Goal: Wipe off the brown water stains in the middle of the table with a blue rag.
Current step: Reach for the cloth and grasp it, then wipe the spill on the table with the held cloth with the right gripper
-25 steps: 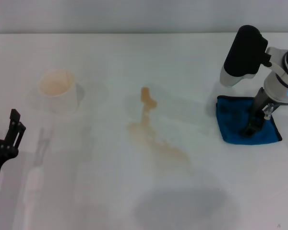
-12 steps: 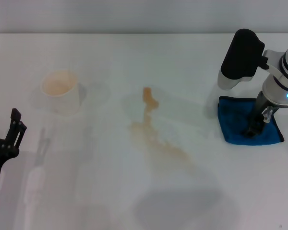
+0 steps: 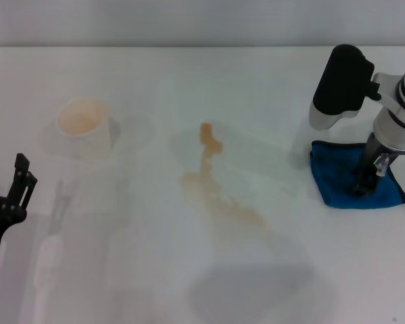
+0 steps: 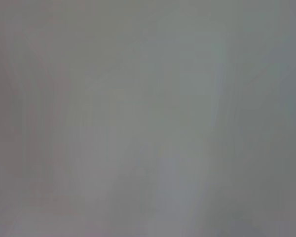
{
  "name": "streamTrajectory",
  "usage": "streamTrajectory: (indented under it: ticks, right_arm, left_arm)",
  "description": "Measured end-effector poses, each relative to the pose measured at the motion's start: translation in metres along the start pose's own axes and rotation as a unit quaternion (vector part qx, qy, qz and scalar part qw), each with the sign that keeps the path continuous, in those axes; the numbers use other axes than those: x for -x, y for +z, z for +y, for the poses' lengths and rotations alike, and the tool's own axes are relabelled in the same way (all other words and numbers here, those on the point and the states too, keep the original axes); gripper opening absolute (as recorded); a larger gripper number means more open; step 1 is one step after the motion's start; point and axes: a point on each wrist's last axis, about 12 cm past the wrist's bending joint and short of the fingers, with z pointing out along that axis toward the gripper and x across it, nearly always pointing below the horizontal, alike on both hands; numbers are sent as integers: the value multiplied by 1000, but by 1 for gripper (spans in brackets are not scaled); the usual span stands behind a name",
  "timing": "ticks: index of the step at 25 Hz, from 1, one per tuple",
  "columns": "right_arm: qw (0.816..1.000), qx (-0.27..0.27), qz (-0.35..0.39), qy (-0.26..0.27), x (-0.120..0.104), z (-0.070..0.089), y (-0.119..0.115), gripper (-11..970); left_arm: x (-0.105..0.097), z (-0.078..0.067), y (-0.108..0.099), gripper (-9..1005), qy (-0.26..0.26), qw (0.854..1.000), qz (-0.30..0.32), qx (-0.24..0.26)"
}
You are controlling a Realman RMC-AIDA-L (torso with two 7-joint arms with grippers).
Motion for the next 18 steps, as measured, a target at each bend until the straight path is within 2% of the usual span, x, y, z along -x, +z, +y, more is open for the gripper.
streamTrajectory:
  ticks: [7,18]
  right_arm:
    - [1000,3,0,-2,1,1,-1,389]
    - [1000,3,-15,-4,8,2,-7,193]
  left_arm:
    - [0,0,-1,861,-1,1000,1,0]
    - [0,-1,0,862,-2,1000,-1,-1]
